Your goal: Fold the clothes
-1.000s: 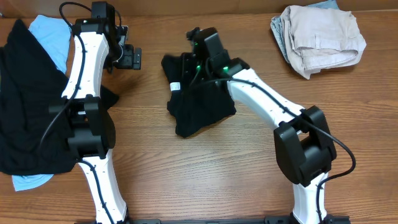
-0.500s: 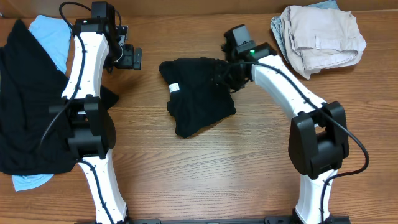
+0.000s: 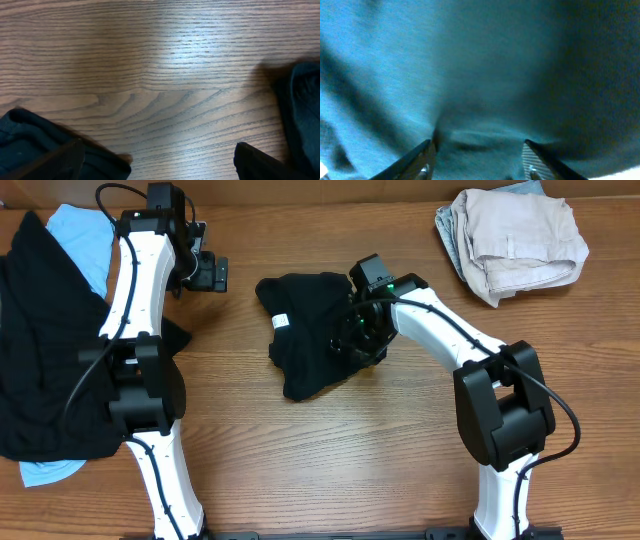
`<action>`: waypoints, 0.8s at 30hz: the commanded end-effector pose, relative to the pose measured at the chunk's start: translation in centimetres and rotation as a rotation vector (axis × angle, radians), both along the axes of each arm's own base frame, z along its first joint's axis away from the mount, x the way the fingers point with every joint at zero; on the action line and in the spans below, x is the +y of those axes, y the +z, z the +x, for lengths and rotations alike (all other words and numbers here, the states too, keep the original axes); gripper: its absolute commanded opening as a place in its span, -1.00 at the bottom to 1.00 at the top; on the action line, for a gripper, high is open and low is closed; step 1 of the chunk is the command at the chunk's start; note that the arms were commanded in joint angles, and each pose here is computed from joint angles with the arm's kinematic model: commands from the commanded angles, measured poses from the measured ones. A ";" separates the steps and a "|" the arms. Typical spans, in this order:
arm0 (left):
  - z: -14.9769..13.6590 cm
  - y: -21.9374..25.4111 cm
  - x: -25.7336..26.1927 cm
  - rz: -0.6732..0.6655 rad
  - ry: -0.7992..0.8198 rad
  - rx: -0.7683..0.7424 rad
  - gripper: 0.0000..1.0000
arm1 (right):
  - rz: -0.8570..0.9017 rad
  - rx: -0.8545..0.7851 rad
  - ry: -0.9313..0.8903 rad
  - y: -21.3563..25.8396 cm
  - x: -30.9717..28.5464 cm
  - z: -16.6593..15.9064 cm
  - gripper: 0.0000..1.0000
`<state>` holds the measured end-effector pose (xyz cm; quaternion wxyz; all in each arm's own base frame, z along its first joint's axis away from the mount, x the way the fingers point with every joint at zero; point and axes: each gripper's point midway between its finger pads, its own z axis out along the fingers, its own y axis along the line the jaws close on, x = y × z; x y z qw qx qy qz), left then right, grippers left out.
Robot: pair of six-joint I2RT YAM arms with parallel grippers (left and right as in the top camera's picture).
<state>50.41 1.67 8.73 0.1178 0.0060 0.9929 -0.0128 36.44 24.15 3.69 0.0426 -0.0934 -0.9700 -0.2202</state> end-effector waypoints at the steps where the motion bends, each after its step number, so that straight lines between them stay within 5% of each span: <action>1: 0.1 0.5 -0.3 -0.017 0.005 -0.010 0.95 | 0.046 0.025 -0.065 0.9 -1.0 0.6 0.29; 22: 0.2 0.5 -0.3 -0.016 0.005 -0.015 0.95 | 0.054 0.048 -0.040 -2.0 -7.2 2.2 0.28; 24: 0.2 0.5 -0.3 -0.016 0.005 -0.017 0.95 | 0.053 0.056 -0.026 -2.0 -6.7 1.8 0.12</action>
